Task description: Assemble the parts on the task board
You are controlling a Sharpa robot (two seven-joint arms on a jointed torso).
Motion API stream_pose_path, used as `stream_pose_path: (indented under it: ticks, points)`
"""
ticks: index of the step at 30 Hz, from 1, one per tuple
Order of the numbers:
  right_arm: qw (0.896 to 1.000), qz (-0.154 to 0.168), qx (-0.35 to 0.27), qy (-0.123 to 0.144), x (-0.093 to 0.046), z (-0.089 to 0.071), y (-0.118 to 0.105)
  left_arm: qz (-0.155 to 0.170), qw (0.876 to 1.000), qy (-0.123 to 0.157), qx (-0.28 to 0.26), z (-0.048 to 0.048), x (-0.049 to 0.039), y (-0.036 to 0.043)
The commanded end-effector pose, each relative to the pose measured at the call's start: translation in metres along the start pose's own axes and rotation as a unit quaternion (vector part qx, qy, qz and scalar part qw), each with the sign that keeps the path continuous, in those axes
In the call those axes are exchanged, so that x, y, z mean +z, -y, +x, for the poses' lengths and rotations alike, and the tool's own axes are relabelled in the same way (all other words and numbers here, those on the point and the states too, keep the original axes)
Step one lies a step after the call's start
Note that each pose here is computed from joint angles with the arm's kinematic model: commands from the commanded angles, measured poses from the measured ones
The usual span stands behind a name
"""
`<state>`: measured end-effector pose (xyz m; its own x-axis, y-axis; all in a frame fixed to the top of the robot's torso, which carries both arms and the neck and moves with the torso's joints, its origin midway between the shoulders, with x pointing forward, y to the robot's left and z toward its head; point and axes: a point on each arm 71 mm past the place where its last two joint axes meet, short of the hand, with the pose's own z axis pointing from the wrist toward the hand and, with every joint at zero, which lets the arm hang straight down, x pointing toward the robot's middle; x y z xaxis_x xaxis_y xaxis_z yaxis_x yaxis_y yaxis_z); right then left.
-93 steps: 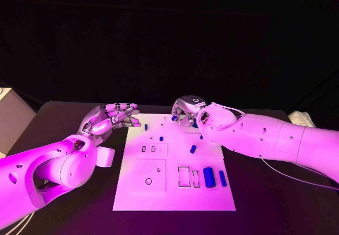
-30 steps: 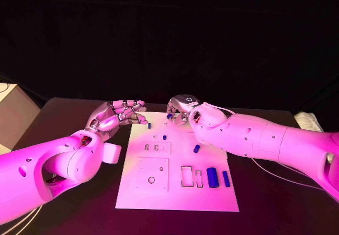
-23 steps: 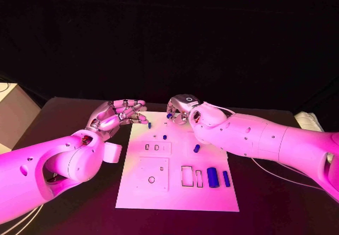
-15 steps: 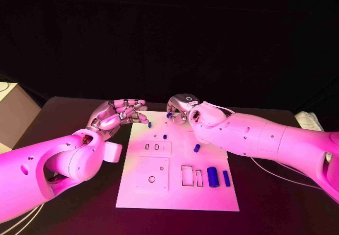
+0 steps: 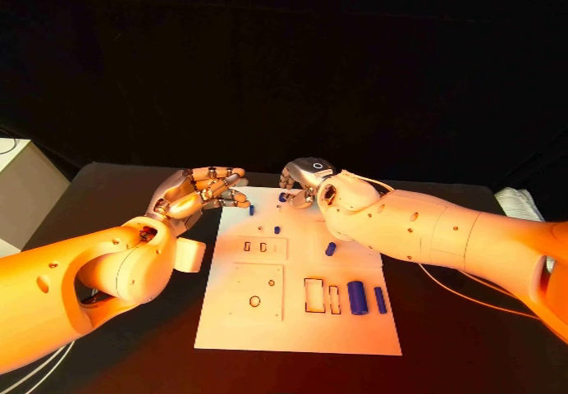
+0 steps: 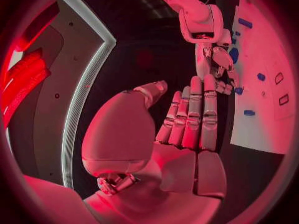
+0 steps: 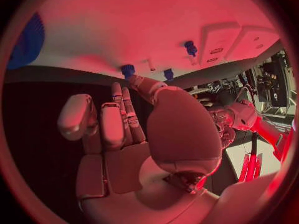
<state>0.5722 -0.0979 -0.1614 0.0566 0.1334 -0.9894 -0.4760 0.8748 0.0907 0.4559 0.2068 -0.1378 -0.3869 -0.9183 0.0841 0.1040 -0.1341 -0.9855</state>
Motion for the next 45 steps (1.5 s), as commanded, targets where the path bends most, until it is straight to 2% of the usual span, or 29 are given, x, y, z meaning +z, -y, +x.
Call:
stream_pose_path:
  ticks: [1, 7, 12, 17, 21, 26, 32, 38, 45]
  points:
    - [1.000, -0.007, 0.004, -0.002, 0.000, 0.000, -0.001, 0.002, 1.000, -0.011, -0.006, 0.0023, 0.0007, 0.0010]
    - [1.000, -0.008, 0.007, 0.003, -0.003, -0.001, 0.002, 0.002, 1.000, -0.011, -0.006, 0.0020, 0.0007, 0.0009]
    - [1.000, -0.002, 0.025, 0.018, -0.018, -0.007, 0.015, 0.001, 1.000, -0.010, -0.005, -0.0004, 0.0003, 0.0009]
    - [0.995, 0.033, 0.085, 0.028, -0.037, -0.021, 0.039, 0.002, 1.000, -0.013, -0.007, -0.0033, -0.0007, 0.0013]
    - [0.990, 0.058, 0.125, 0.026, -0.051, -0.035, 0.058, 0.002, 1.000, -0.017, -0.009, -0.0034, -0.0010, 0.0013]
    - [0.985, 0.084, 0.148, 0.009, -0.064, -0.048, 0.081, 0.000, 1.000, -0.020, -0.010, -0.0029, -0.0013, 0.0012]
    - [0.983, 0.113, 0.144, -0.030, -0.072, -0.048, 0.101, -0.001, 1.000, -0.021, -0.010, -0.0027, -0.0015, 0.0011]
    - [0.981, 0.131, 0.132, -0.052, -0.071, -0.044, 0.111, -0.002, 1.000, -0.021, -0.011, -0.0026, -0.0011, 0.0008]
    - [0.980, 0.140, 0.127, -0.066, -0.068, -0.036, 0.112, -0.002, 1.000, -0.022, -0.011, -0.0028, -0.0005, 0.0003]
